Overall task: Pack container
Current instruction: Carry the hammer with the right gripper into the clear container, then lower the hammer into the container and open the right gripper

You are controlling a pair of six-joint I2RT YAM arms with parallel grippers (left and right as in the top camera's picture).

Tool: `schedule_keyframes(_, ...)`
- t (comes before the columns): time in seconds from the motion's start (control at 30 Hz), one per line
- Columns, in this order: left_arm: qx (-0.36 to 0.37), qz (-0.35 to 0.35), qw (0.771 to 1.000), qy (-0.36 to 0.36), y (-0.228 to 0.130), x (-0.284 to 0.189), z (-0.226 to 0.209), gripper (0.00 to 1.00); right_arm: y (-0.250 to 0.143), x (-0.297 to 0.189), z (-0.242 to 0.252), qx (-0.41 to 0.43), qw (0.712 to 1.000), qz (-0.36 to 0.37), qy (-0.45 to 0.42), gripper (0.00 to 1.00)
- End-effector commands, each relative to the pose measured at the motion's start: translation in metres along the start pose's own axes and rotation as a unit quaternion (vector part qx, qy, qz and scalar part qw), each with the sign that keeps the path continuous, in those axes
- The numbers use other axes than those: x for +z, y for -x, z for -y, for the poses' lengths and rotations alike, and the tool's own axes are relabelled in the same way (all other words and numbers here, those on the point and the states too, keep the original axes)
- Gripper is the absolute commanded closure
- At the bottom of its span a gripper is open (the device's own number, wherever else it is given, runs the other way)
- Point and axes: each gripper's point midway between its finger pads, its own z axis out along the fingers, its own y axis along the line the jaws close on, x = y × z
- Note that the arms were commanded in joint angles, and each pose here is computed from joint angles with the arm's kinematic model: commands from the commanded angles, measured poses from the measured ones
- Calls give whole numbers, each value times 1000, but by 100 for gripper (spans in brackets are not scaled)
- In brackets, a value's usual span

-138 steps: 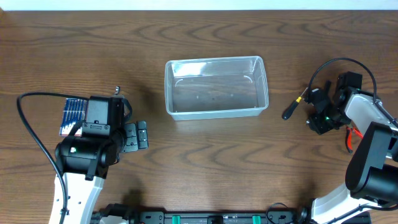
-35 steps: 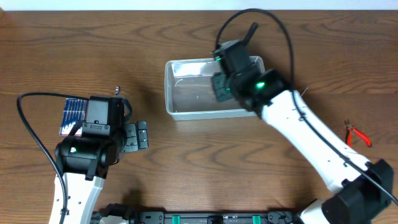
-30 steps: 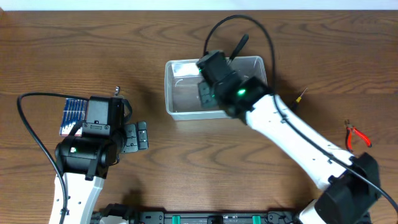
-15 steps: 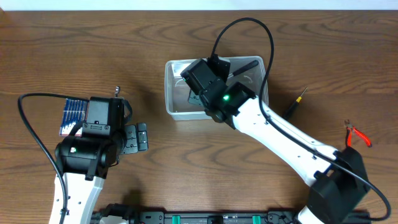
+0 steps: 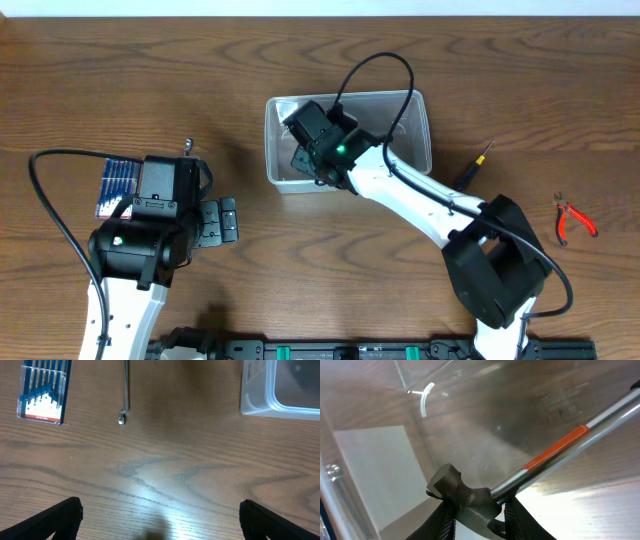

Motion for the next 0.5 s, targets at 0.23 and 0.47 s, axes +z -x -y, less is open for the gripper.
schedule_keyframes(0.23, 10, 12, 1000, 2, 6, -6, 0, 2, 40, -3, 6, 57, 998, 10, 12, 99)
schedule_keyframes(0.47, 10, 12, 1000, 2, 6, -6, 0, 2, 44, 8, 18, 65, 998, 0, -3, 98)
